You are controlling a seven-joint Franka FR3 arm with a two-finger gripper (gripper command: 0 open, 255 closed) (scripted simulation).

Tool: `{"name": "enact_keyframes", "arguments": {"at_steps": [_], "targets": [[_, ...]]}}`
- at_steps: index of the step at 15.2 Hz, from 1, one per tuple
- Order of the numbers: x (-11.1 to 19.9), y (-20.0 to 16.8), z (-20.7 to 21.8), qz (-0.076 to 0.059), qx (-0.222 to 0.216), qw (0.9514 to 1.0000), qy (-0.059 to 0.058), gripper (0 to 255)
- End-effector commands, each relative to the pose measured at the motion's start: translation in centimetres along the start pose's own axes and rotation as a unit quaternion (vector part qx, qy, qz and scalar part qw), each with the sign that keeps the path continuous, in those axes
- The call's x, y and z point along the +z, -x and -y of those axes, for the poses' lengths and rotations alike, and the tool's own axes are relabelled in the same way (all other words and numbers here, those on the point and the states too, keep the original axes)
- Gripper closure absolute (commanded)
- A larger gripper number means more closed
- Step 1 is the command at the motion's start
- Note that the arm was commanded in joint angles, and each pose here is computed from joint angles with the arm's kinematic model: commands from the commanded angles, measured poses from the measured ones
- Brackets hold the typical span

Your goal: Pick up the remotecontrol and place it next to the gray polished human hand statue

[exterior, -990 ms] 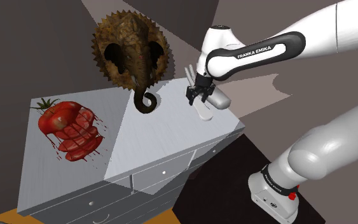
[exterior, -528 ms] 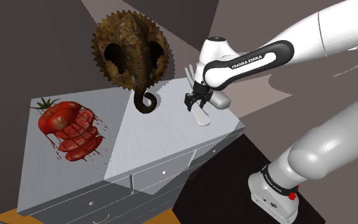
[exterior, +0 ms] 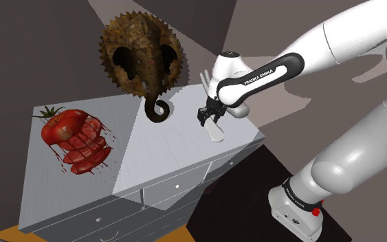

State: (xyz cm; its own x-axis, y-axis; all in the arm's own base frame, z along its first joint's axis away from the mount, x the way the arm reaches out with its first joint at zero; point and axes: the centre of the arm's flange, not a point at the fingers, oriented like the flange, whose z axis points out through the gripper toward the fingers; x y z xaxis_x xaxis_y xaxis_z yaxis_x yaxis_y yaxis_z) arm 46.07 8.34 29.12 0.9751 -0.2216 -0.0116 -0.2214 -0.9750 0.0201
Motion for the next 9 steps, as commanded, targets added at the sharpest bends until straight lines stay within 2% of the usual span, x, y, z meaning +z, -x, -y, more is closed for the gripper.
{"name": "enact_keyframes", "arguments": {"at_steps": [1, 3, 9], "targets": [[1.0, -0.1, -0.1, 0.0, 0.0, 1.0, 0.0, 255], [2.4, -0.1, 0.0, 0.0, 0.0, 1.0, 0.0, 255], [2.4, -0.1, 0.0, 0.0, 0.0, 1.0, 0.0, 255]]}}
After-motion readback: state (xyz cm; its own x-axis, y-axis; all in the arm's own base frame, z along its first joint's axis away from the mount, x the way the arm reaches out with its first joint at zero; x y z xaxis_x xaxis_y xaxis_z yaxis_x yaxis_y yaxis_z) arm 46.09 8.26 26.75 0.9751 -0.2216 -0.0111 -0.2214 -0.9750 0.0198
